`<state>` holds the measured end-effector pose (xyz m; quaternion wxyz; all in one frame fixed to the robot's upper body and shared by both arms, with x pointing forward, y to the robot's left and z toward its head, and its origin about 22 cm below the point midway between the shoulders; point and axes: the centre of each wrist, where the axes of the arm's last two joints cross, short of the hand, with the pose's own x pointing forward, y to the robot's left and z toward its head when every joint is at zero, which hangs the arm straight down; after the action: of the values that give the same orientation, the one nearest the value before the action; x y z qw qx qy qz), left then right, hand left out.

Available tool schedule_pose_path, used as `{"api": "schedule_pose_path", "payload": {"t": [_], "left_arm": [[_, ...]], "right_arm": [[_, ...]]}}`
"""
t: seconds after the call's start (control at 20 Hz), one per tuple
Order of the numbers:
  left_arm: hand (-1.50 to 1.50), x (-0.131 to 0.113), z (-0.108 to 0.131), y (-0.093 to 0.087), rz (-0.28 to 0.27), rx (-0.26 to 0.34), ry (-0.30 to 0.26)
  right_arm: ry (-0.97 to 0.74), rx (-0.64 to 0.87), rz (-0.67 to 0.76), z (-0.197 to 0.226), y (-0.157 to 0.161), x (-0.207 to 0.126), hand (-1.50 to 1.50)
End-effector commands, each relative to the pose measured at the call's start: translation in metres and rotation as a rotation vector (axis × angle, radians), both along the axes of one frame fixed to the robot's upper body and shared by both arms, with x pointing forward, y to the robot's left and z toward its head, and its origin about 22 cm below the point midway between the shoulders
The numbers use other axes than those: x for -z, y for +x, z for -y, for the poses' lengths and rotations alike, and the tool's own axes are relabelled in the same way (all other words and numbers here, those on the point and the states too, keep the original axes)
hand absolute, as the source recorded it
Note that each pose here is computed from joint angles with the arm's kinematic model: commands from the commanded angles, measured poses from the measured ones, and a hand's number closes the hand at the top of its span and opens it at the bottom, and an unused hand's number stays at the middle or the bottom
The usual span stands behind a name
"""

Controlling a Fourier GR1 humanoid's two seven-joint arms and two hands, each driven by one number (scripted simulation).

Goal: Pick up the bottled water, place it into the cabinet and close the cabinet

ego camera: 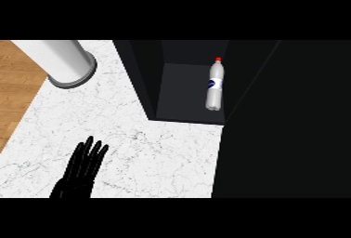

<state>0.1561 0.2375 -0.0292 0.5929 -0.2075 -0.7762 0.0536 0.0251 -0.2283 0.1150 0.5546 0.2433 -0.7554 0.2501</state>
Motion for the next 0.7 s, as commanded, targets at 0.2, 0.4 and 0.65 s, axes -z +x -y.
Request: {"api": "schedule_pose_path", "payload": {"t": [0.2, 0.4, 0.65], "left_arm": [[-1.50, -0.021, -0.071, -0.026, 0.036, -0.008, 0.034], [-1.50, -0.028, -0.081, -0.025, 0.061, 0.031, 0.018], [-1.50, -0.029, -0.095, -0.038, 0.030, 0.067, 0.022]], "right_arm": [[-0.062, -0.126, 0.073, -0.020, 0.002, -0.052, 1.50], [-0.048, -0.157, 0.030, -0.028, 0.010, -0.042, 1.50], [-0.115, -0.259, 0.093, -0.034, 0.027, -0.036, 1.50]]}}
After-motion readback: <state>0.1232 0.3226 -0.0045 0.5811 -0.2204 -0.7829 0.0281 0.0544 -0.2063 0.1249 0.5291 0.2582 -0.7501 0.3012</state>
